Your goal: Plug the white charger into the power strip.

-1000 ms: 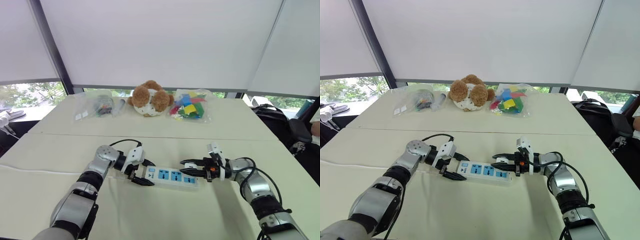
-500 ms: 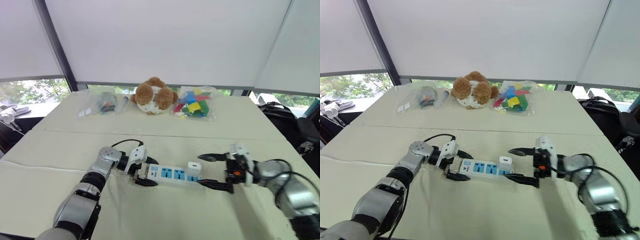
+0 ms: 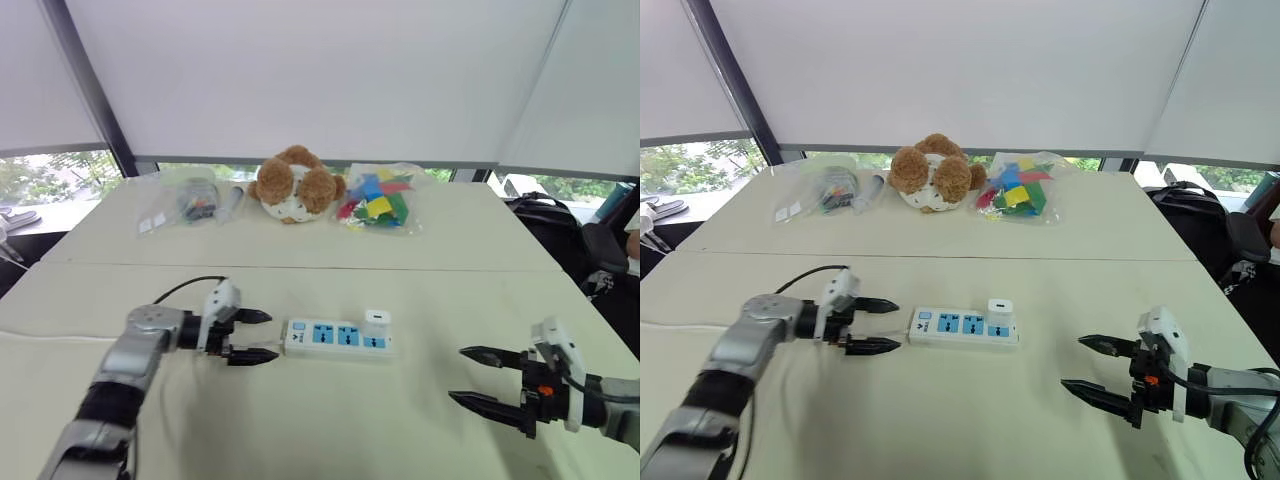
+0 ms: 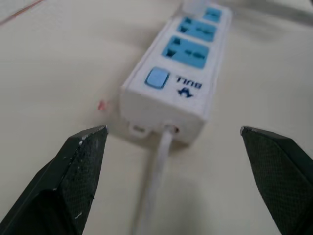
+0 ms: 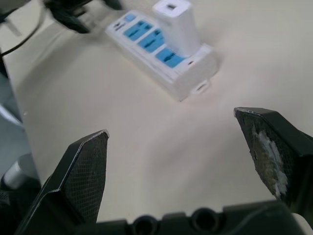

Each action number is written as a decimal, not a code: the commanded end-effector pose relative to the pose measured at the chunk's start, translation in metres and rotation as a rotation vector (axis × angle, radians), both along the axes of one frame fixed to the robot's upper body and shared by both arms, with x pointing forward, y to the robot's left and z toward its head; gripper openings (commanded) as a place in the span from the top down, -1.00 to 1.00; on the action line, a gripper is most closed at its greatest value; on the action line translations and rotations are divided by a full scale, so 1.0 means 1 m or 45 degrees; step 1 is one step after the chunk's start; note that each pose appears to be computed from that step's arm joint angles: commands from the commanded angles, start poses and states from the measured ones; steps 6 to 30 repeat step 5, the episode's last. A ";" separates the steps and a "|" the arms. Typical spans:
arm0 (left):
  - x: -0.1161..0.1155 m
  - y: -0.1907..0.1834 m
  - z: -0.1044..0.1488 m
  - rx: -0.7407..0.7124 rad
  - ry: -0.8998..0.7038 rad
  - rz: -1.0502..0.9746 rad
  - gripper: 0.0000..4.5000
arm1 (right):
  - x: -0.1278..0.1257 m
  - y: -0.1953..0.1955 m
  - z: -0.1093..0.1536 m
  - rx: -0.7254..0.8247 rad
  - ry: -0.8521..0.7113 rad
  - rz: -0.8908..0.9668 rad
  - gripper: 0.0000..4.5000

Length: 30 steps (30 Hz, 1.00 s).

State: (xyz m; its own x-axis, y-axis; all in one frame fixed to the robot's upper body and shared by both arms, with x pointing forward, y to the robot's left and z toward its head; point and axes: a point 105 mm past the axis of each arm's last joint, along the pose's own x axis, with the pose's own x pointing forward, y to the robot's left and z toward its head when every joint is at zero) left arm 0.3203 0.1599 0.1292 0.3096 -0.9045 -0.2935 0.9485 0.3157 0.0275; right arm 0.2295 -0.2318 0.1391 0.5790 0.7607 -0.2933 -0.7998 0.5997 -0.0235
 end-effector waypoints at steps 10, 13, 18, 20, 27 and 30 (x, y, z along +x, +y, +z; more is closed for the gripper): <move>0.017 0.045 0.029 -0.265 -0.079 0.529 -0.99 | 0.022 -0.011 0.013 0.135 -0.147 -0.244 -1.00; 0.017 0.045 0.029 -0.265 -0.079 0.529 -0.99 | 0.022 -0.011 0.013 0.135 -0.147 -0.244 -1.00; 0.017 0.045 0.029 -0.265 -0.079 0.529 -0.99 | 0.022 -0.011 0.013 0.135 -0.147 -0.244 -1.00; 0.017 0.045 0.029 -0.265 -0.079 0.529 -0.99 | 0.022 -0.011 0.013 0.135 -0.147 -0.244 -1.00; 0.017 0.045 0.029 -0.265 -0.079 0.529 -0.99 | 0.022 -0.011 0.013 0.135 -0.147 -0.244 -1.00; 0.017 0.045 0.029 -0.265 -0.079 0.529 -0.99 | 0.022 -0.011 0.013 0.135 -0.147 -0.244 -1.00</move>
